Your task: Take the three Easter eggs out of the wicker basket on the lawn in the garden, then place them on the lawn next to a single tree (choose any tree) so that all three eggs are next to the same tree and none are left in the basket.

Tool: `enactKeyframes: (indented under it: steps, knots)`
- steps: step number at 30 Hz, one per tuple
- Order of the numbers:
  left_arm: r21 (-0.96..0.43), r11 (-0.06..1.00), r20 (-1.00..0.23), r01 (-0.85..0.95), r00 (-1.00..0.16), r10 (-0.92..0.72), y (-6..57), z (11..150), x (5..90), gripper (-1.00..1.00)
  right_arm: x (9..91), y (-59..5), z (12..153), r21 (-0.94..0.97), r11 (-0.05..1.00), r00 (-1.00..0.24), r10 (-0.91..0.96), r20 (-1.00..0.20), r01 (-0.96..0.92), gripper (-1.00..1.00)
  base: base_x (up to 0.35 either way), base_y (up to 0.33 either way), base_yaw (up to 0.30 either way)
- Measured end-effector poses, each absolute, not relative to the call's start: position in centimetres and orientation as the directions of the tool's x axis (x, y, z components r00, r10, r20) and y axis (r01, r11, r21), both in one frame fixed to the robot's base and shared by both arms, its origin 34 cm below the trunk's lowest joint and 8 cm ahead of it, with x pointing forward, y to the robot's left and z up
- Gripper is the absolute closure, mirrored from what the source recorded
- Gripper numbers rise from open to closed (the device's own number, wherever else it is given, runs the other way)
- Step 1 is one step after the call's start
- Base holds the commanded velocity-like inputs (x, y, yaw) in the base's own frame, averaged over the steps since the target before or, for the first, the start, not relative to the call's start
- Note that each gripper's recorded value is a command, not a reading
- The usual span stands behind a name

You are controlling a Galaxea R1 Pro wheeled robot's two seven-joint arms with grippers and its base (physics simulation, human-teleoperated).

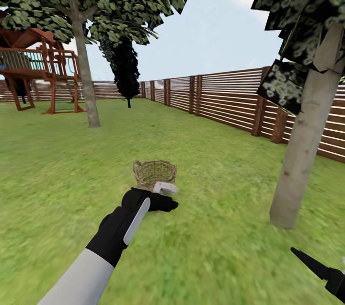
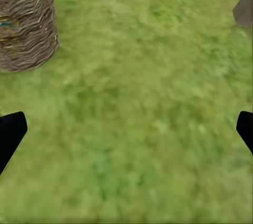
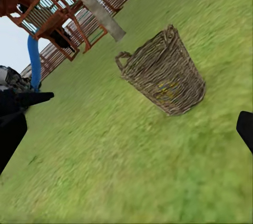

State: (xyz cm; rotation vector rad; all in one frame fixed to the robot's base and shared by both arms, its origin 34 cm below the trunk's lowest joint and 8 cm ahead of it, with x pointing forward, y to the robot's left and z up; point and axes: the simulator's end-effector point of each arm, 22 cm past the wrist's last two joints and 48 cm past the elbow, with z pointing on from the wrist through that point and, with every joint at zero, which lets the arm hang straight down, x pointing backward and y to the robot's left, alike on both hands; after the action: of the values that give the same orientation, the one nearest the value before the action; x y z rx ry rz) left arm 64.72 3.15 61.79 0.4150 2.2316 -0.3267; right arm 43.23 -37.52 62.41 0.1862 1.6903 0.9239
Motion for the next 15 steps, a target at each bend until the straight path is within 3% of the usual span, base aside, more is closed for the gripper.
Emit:
enactKeyframes:
  steps: [15]
  knots:
    - [-0.069, 0.912, -0.809, 0.405, -0.558, 0.186, 3.1, 65.4, 63.9, -1.00, 42.4, -37.5, 64.7, 0.634, 0.678, -0.297, 0.560, -0.774, -0.372, -1.00, 0.000, 0.000, 0.262]
